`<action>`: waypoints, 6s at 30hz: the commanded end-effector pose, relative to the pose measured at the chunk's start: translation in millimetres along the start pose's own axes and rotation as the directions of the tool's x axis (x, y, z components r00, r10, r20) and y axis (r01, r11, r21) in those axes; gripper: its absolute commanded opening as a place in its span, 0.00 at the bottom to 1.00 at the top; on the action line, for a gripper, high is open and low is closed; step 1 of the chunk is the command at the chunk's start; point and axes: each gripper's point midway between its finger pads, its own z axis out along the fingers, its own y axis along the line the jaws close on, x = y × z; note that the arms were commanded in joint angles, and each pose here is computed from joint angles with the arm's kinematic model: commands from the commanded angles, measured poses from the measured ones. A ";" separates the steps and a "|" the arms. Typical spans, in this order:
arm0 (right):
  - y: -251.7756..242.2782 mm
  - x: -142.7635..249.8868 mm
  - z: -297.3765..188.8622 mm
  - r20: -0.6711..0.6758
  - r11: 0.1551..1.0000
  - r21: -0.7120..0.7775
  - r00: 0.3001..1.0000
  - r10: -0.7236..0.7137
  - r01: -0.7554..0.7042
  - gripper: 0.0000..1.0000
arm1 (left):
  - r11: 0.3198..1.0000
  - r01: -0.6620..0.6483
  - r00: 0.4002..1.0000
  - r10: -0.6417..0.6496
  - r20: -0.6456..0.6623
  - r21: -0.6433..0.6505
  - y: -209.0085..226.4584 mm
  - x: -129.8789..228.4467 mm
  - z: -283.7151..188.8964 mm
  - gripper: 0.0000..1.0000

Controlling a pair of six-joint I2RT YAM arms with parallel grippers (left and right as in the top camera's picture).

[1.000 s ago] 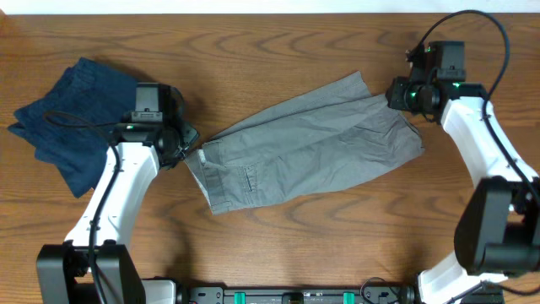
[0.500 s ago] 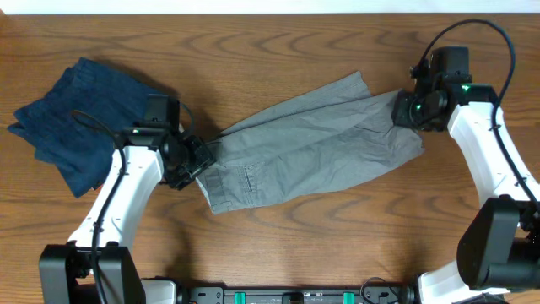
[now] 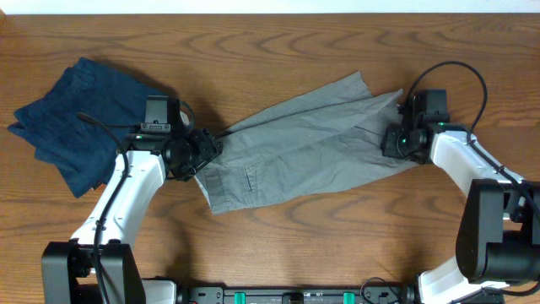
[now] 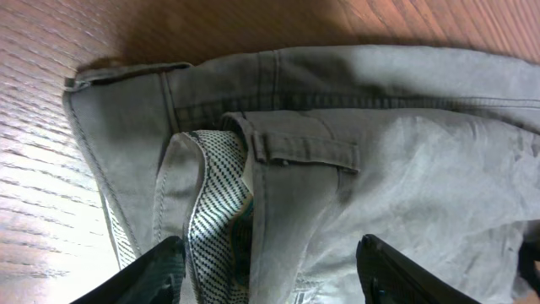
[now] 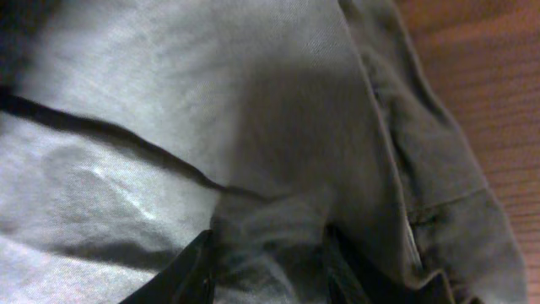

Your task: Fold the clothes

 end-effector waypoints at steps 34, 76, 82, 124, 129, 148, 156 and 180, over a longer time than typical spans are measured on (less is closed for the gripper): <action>-85.0 40.1 -53.1 -0.013 0.899 0.250 0.927 0.376 -0.361 0.08 | 0.991 -0.076 0.986 0.057 0.160 0.113 -55.7 -18.8 17.2 0.10; -32.1 -17.6 -11.4 0.077 0.966 -0.074 0.965 0.252 -0.246 0.44 | 0.964 0.181 0.976 -0.152 0.155 -0.194 24.6 -6.4 14.0 0.06; -32.6 -6.4 -13.7 0.030 0.951 -0.061 0.952 0.306 -0.303 0.47 | 0.966 0.162 0.980 -0.134 0.148 -0.202 25.8 -5.4 13.9 0.07; 12.5 -115.4 -76.1 0.289 0.937 -0.293 0.916 0.278 -0.192 0.43 | 0.959 0.130 0.989 -0.108 0.101 -0.251 35.6 6.2 12.9 0.40; -28.7 -50.8 -56.1 0.100 0.959 -0.013 0.954 0.281 -0.282 0.43 | 0.968 0.026 0.997 -0.008 0.072 -0.249 34.2 5.7 17.1 0.51; -43.0 -1.1 -55.5 -0.074 0.971 0.113 0.972 0.221 -0.212 0.45 | 0.989 -0.130 0.983 0.138 -0.120 0.073 -12.4 18.0 82.5 0.51; -49.1 -0.8 -55.7 -0.068 0.967 0.147 0.973 0.221 -0.210 0.44 | 0.975 -0.103 0.967 0.145 -0.212 0.196 -31.2 36.7 76.7 0.09; -133.8 5.9 -50.2 -0.055 0.914 0.229 0.933 0.356 -0.335 0.32 | 0.964 -0.142 0.952 0.195 -0.236 0.223 -40.4 49.9 77.8 0.37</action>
